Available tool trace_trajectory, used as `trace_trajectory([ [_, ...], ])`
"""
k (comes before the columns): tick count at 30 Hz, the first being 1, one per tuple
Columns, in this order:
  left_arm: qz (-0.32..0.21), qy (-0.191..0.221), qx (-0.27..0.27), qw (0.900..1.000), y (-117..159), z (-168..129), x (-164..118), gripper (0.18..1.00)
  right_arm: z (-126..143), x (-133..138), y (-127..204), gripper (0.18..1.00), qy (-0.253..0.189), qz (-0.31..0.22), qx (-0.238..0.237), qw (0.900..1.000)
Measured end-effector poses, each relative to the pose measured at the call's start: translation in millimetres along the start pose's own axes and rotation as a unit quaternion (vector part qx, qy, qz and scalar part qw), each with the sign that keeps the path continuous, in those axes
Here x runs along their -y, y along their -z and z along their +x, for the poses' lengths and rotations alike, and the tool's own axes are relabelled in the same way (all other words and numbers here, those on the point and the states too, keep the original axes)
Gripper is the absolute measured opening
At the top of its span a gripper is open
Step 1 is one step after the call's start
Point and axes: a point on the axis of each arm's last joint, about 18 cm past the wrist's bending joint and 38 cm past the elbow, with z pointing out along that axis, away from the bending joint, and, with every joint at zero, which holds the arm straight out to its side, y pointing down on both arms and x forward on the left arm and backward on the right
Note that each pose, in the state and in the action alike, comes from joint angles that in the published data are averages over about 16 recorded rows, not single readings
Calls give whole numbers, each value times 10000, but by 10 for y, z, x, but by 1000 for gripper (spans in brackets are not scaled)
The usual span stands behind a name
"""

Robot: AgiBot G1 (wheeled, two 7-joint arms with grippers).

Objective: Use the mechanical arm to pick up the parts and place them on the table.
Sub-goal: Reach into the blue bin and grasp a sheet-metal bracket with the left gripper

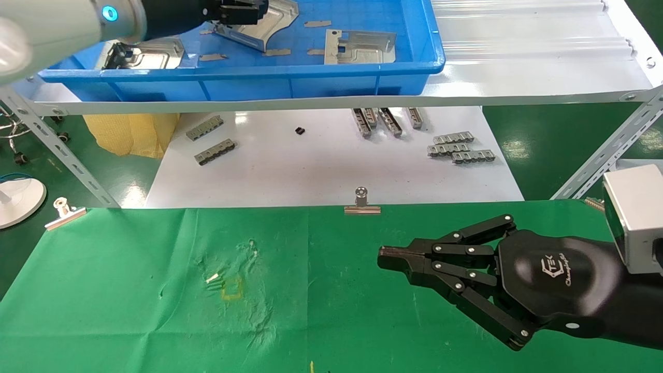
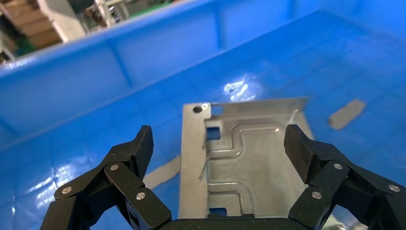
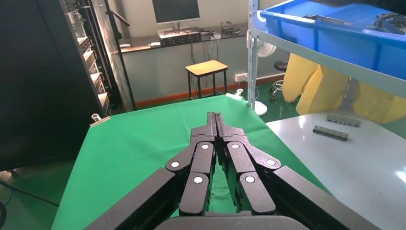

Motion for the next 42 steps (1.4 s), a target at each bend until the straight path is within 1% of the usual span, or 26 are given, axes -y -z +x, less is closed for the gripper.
trace_trajectory([
  [4,-117,100,176,9997,-81,17,-44,999,0,0,0,191,0,0,0,10000],
  [10,-159,286,249,9992,-117,30,-100,980,0,0,0,191,0,0,0,10000],
  [16,-161,349,278,9989,-127,33,-128,932,0,0,0,191,0,0,0,10000],
  [22,-181,242,275,9992,-133,42,-122,849,0,0,0,191,0,0,0,10000],
  [28,-196,188,252,9993,-133,51,-98,735,0,0,0,191,0,0,0,10000],
  [38,-233,333,209,9990,-117,48,-83,488,0,0,0,191,0,0,0,10000],
  [42,-241,362,231,9988,-103,25,-75,410,0,0,0,191,0,0,0,10000],
])
